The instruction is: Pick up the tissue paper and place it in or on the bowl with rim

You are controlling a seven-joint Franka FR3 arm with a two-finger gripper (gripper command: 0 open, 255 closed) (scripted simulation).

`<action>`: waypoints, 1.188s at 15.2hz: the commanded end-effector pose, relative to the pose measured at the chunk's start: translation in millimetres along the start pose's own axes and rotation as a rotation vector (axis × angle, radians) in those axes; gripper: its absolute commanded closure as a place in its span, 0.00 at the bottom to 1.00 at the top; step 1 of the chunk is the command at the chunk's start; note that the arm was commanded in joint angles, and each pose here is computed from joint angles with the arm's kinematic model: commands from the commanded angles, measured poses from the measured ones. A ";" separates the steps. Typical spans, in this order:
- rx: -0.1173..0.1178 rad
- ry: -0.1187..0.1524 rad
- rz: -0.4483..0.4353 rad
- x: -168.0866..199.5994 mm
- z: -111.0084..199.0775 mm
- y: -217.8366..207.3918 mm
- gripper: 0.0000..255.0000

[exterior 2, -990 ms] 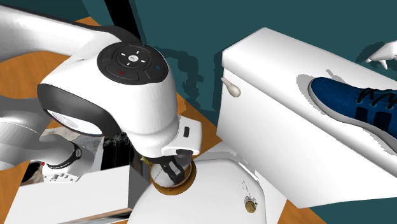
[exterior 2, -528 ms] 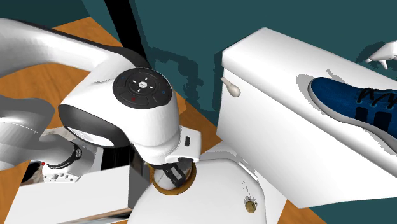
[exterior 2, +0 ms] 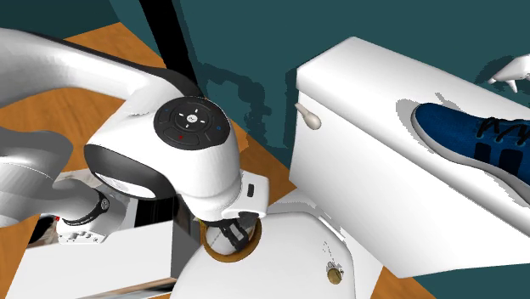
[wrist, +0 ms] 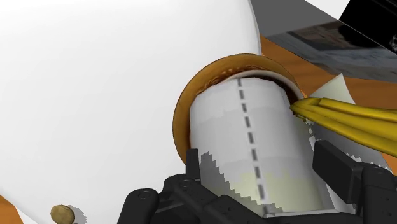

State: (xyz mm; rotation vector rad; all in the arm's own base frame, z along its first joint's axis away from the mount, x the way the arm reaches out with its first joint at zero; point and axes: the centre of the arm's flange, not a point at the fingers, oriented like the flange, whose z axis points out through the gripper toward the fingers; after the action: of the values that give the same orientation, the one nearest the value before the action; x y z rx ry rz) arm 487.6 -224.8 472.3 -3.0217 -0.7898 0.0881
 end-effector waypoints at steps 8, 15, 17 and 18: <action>0.007 -0.006 0.001 -0.4 -9.5 -0.2 0.00; 0.007 -0.006 0.001 -0.2 -46.3 0.1 0.00; 0.007 -0.006 0.001 -0.2 -46.3 0.1 0.00; 0.007 -0.006 0.001 -0.2 -46.3 0.1 0.00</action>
State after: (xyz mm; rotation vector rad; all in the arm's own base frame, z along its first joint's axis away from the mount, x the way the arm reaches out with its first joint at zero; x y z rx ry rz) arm 490.2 -225.1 518.3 -3.0167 -0.7871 0.0997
